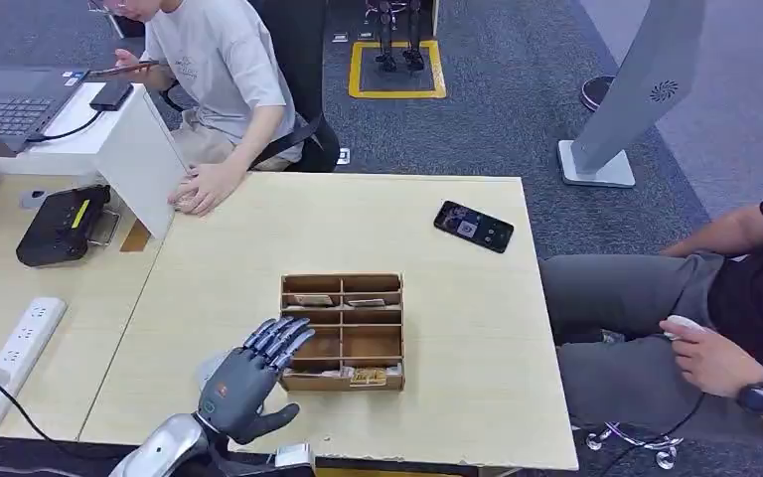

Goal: Pass the card to the sensor for recognition and then transmit it.

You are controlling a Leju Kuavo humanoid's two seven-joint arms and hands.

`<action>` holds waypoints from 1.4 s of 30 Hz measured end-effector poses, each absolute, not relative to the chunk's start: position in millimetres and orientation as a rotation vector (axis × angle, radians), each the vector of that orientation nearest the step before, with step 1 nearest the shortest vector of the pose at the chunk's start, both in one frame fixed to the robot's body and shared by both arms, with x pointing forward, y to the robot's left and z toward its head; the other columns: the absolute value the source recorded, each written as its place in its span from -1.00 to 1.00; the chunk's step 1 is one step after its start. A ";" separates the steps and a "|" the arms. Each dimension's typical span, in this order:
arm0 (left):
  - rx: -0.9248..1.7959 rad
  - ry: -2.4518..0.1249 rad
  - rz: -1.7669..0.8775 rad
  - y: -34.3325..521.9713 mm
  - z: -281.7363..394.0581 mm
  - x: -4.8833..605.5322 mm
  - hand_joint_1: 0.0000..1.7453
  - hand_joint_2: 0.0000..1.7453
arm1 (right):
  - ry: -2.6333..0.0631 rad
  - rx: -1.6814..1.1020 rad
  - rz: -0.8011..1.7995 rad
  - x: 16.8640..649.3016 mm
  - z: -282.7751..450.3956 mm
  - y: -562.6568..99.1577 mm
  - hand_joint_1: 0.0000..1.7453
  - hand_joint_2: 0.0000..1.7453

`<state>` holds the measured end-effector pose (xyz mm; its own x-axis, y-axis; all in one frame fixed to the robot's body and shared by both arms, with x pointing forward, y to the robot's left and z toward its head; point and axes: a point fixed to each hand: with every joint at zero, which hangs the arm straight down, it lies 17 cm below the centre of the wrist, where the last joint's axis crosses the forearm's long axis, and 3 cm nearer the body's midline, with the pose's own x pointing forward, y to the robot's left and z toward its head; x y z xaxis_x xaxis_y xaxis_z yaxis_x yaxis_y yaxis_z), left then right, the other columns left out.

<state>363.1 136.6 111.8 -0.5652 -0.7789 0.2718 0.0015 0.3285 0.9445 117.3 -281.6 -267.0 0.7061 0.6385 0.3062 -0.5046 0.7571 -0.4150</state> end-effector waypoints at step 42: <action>0.695 -1.784 -1.317 140.2 86.7 367.9 1.00 1.00 | -0.458 -0.310 0.658 122.7 -266.3 -278.9 -1.00 1.00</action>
